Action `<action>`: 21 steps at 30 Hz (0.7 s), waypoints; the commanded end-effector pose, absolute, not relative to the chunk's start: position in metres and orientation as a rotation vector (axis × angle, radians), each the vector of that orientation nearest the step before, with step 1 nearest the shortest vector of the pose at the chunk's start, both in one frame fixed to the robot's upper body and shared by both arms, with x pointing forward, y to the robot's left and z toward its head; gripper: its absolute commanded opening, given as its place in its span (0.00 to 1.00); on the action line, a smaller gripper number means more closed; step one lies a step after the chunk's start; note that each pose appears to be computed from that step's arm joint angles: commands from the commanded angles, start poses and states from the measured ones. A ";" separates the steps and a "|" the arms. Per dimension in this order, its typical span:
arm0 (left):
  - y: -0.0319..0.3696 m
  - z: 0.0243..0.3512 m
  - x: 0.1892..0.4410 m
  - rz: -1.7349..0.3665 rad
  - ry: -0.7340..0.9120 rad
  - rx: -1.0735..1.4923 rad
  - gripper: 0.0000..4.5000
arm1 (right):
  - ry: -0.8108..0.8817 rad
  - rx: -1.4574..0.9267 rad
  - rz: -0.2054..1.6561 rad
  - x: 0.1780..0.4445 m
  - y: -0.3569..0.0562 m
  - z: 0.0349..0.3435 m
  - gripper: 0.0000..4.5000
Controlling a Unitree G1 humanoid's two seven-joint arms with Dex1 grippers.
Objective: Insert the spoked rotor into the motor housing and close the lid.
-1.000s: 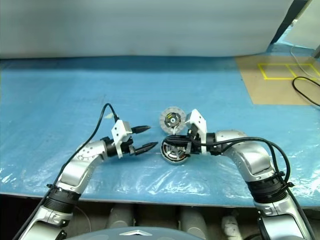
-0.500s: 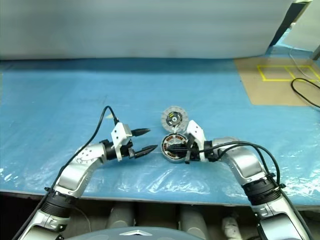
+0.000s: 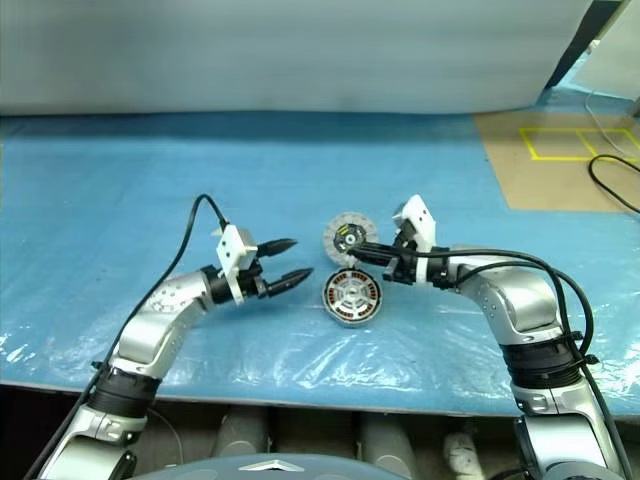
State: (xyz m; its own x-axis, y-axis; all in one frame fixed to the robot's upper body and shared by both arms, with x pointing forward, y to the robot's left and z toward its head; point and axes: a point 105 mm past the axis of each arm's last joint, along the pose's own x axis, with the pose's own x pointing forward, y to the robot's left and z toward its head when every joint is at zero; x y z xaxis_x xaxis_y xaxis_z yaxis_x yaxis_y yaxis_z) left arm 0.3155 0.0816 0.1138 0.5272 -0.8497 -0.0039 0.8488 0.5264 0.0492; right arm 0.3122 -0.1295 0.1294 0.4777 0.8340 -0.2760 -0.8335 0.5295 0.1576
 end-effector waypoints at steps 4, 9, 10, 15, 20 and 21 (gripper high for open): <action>0.106 0.120 0.358 -0.893 0.023 -0.139 0.79 | 0.301 0.043 1.030 0.298 -0.144 0.147 0.00; 0.108 0.118 0.382 -0.916 0.069 -0.187 0.79 | 0.372 -0.036 1.133 0.270 -0.129 0.129 0.00; 0.107 0.118 0.386 -0.926 0.077 -0.192 0.79 | 0.390 -0.049 1.137 0.268 -0.127 0.123 0.00; 0.091 0.116 0.396 -1.010 0.101 -0.243 0.60 | 0.400 -0.063 1.142 0.270 -0.120 0.116 0.00; 0.068 0.110 0.399 -1.094 0.152 -0.270 0.22 | 0.394 -0.067 1.148 0.269 -0.115 0.118 0.00; 0.064 0.108 0.399 -1.105 0.166 -0.270 0.15 | 0.396 -0.067 1.151 0.268 -0.114 0.117 0.00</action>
